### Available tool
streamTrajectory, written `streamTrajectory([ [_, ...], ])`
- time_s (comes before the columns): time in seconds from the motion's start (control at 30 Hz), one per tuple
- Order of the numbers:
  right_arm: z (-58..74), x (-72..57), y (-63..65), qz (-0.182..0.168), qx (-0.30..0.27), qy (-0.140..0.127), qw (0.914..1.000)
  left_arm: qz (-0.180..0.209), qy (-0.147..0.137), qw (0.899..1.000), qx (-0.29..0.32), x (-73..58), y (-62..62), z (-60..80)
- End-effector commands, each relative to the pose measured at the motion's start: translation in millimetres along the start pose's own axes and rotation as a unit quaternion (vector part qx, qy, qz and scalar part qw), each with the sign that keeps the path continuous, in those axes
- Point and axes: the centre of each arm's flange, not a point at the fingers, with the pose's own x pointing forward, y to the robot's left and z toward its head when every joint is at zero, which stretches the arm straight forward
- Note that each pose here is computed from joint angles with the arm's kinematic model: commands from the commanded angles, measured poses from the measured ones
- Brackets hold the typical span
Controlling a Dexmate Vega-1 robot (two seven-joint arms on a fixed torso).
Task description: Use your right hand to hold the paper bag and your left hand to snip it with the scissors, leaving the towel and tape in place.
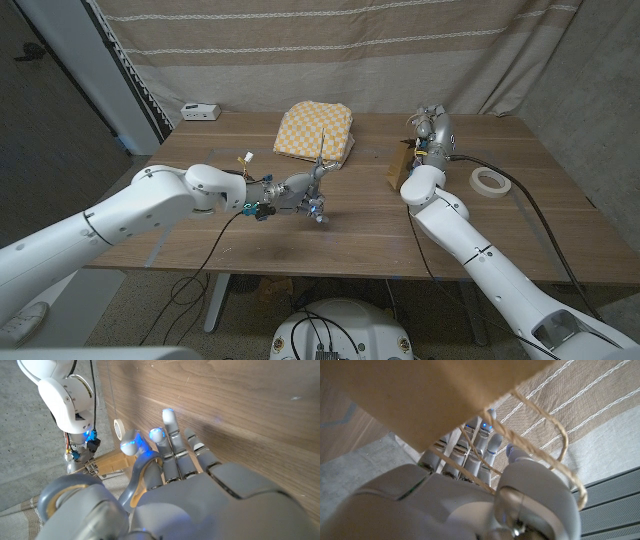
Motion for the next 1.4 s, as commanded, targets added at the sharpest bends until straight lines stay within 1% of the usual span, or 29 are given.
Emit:
streamTrajectory([
  [0.03,10.4,-1.6,-6.0,0.029,-0.110,0.000,0.9935,0.000,-0.002,1.000,-0.002,-2.1,-1.7,-1.9],
  [0.33,7.6,-3.4,-7.4,0.057,-0.137,0.008,0.9889,0.002,-0.005,1.000,-0.001,-3.6,-3.1,-2.4],
  [0.4,7.9,-3.9,-7.8,0.064,-0.150,0.013,0.9865,0.002,-0.005,1.000,-0.001,-3.9,-3.3,-2.2],
  [0.6,8.9,-5.8,-6.3,0.092,-0.197,0.021,0.9757,0.002,-0.008,1.000,0.000,-3.9,-4.1,-1.7],
  [0.77,13.4,-6.8,-7.0,0.104,-0.230,0.022,0.9672,0.001,-0.008,1.000,-0.002,-4.3,-5.0,-2.6],
  [0.9,19.8,-5.0,-8.4,0.125,-0.270,0.027,0.9543,0.002,-0.009,1.000,-0.001,-5.0,-5.7,-3.1],
  [0.97,21.6,-4.9,-9.3,0.128,-0.284,0.027,0.9499,0.002,-0.010,1.000,-0.002,-5.5,-6.2,-3.5],
  [1.03,23.6,-3.7,-10.3,0.143,-0.300,0.034,0.9425,0.002,-0.011,1.000,-0.003,-5.9,-6.6,-4.0],
  [1.1,23.2,-2.6,-10.9,0.153,-0.305,0.042,0.9390,0.002,-0.011,1.000,-0.003,-6.1,-7.1,-4.3],
  [1.2,22.3,0.2,-12.4,0.170,-0.317,0.056,0.9315,0.002,-0.012,1.000,-0.003,-6.2,-7.8,-4.5],
  [1.27,20.3,1.9,-14.4,0.182,-0.308,0.066,0.9316,0.003,-0.013,1.000,-0.002,-6.3,-8.2,-4.5],
  [1.33,18.4,3.6,-15.7,0.196,-0.303,0.081,0.9292,0.003,-0.013,1.000,-0.003,-6.4,-8.6,-4.5],
  [1.4,15.5,5.4,-17.3,0.214,-0.285,0.093,0.9298,0.003,-0.013,1.000,-0.002,-6.5,-8.8,-4.3],
])
